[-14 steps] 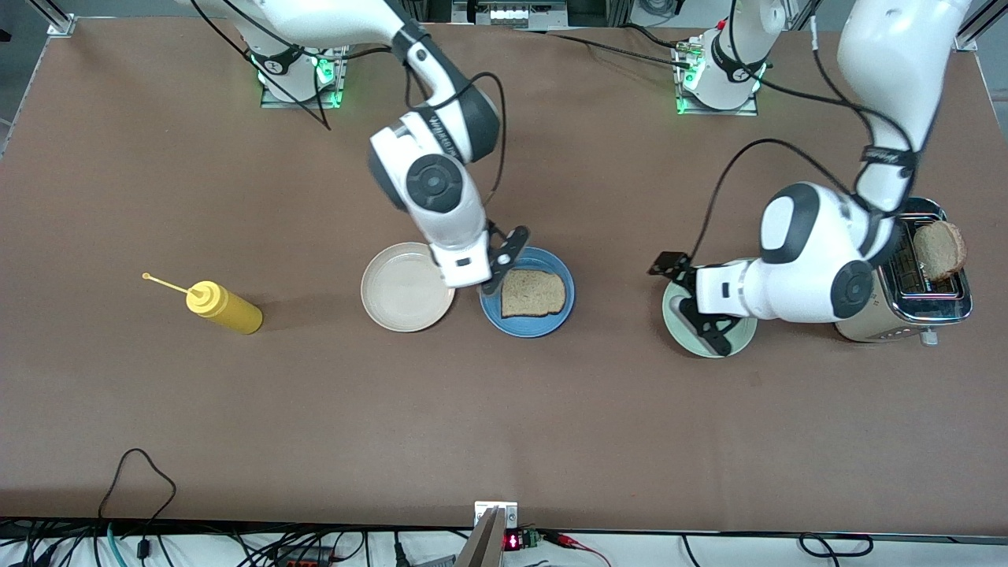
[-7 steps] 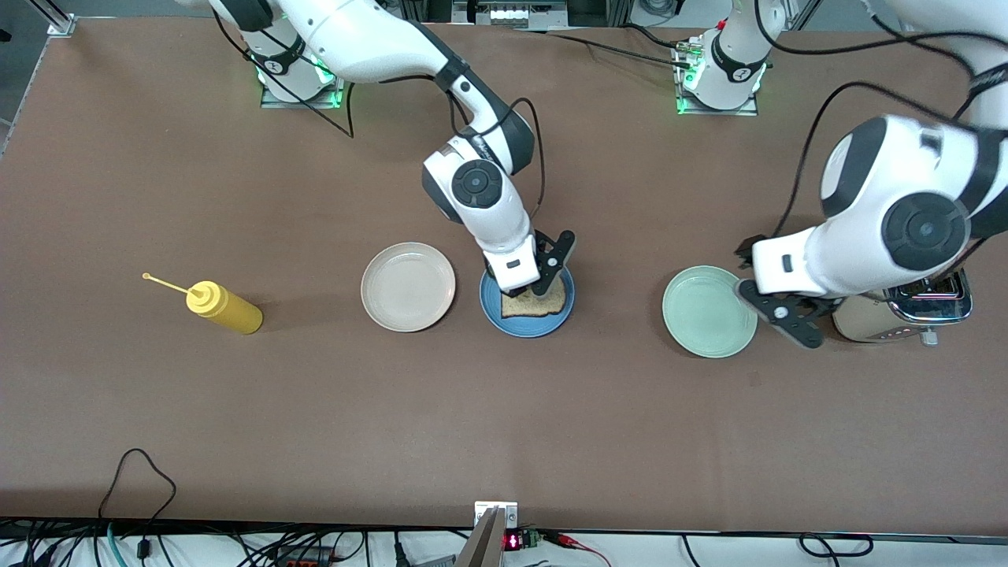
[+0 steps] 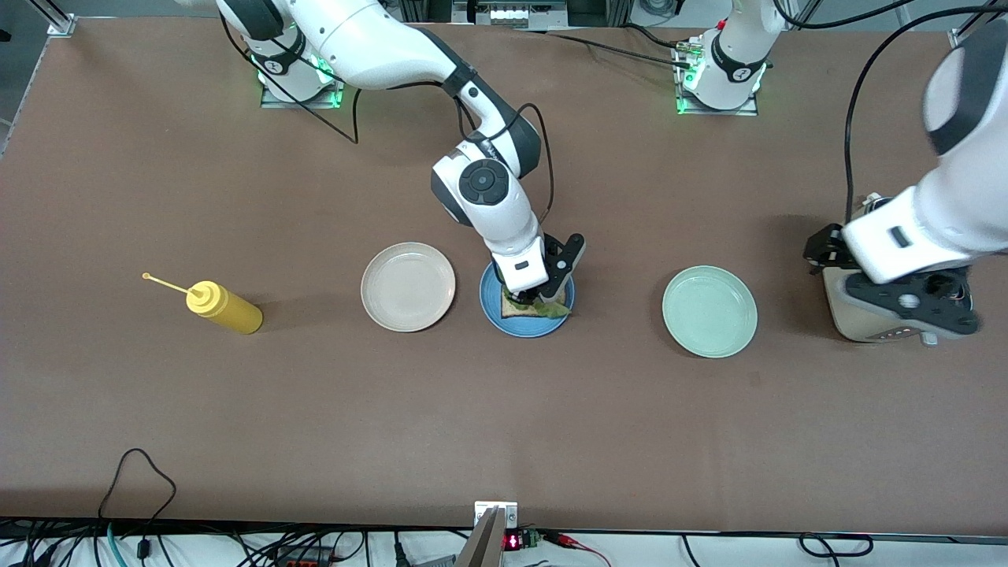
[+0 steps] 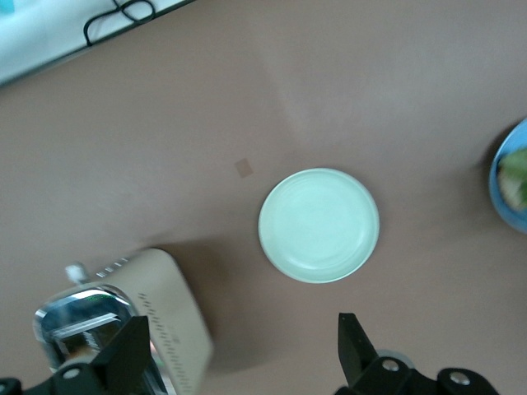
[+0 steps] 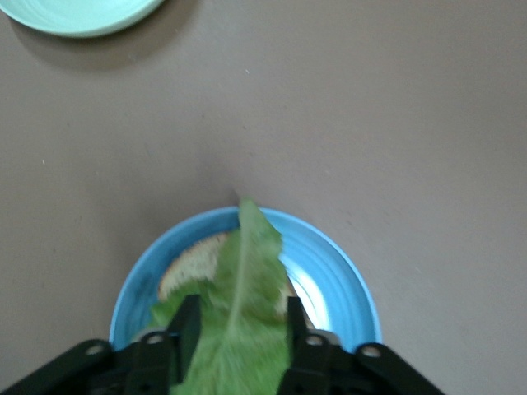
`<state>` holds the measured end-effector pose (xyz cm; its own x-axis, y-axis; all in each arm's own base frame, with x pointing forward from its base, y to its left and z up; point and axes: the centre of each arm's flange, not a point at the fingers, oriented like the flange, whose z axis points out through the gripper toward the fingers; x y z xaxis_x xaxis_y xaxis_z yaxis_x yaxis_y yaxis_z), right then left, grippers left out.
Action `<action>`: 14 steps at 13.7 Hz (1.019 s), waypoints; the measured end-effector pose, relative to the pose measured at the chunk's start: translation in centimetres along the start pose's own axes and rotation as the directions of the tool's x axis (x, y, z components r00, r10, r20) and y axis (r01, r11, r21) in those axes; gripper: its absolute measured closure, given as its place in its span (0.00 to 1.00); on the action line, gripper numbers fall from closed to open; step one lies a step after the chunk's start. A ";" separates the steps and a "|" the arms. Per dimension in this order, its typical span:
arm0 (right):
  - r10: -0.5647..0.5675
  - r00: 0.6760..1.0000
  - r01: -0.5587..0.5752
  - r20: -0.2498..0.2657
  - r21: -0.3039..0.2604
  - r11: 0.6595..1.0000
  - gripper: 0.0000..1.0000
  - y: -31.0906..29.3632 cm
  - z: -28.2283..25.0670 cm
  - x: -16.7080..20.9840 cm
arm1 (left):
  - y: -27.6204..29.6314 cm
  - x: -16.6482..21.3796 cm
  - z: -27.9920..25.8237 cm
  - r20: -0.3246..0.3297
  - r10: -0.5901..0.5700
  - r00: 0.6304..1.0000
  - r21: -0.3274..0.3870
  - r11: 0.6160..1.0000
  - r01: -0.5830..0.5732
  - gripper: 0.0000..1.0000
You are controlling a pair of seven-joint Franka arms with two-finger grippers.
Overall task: Make sandwich in blue plate with both arms
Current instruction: 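Place the lettuce on the bread while the left gripper withdraws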
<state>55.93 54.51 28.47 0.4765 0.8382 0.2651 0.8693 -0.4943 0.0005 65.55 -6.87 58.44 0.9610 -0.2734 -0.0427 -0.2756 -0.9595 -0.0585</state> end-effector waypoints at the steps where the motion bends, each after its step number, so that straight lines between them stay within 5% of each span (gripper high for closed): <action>1: -0.002 0.999 0.004 0.048 -0.025 1.000 0.36 1.3 -1.7 -0.4 | -0.4 -0.2 0.0 0.000 -0.062 0.998 -0.033 0.998 0.062 0.00; 4: 0.046 0.990 -0.033 0.134 -0.096 0.995 0.04 6.7 -8.7 -2.1 | 0.5 -1.0 0.1 0.003 -0.233 0.973 -0.060 0.971 0.233 0.00; 8: 0.029 0.985 -0.013 0.169 -0.091 0.996 0.00 16.4 -17.8 -7.4 | 1.7 -4.2 0.7 -0.036 -0.270 0.962 -0.044 0.962 0.268 0.00; 11: 0.025 0.994 -0.027 0.109 0.021 0.999 0.00 22.2 -22.7 -14.1 | 1.9 -6.5 0.6 -0.028 -0.211 0.977 -0.033 0.977 0.210 0.00; 14: -0.015 1.000 0.016 -0.013 0.125 0.992 0.00 27.6 -26.6 -23.2 | 1.2 -7.3 0.7 -0.023 -0.200 0.979 -0.038 0.979 0.199 0.00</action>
<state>65.34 15.25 48.00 0.4621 0.8423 0.2774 0.8864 -0.4481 -0.1159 58.22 -5.97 58.02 0.9970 -0.0770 -0.0069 -0.0772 -0.9966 -0.0281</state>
